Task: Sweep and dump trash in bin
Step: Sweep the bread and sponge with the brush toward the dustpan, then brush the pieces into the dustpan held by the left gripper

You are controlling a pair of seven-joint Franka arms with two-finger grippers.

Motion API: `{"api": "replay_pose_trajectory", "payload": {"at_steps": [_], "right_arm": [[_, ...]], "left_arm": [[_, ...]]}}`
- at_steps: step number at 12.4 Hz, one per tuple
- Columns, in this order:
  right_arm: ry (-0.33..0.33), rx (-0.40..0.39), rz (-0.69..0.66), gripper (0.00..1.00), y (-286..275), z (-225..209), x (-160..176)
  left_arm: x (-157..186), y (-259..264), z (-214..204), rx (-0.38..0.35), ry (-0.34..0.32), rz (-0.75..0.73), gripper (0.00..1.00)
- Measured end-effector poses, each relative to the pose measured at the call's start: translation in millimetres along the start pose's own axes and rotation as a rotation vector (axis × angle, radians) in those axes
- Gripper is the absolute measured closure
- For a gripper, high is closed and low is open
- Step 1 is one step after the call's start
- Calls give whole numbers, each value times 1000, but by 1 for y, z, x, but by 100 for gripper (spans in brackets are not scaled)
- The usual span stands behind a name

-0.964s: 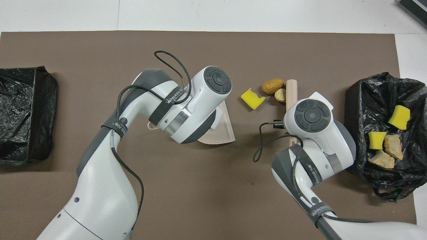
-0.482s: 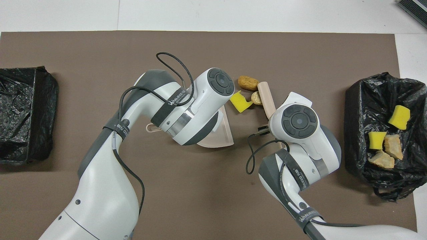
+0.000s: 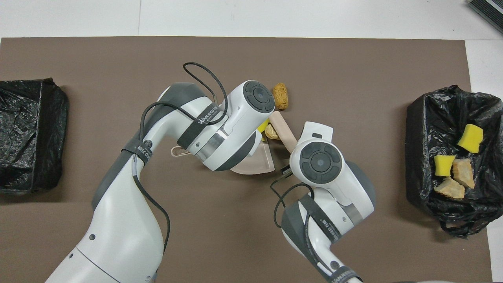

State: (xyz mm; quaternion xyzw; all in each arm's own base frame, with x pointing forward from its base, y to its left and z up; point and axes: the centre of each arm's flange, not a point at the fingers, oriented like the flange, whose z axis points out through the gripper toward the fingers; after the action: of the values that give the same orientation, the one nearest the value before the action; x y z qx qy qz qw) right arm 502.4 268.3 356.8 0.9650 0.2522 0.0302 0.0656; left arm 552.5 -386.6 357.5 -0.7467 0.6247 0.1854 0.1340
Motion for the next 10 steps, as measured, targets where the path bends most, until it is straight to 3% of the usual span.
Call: {"api": "replay_pose_trajectory", "payload": {"at_steps": [4, 10], "right_arm": [[5, 108, -43, 74, -17, -35, -9], [29, 103, 1, 74, 81, -62, -12]], "left_arm": [[1, -1, 6, 2, 2, 1, 69], [2, -3, 11, 7, 10, 1, 69]]}}
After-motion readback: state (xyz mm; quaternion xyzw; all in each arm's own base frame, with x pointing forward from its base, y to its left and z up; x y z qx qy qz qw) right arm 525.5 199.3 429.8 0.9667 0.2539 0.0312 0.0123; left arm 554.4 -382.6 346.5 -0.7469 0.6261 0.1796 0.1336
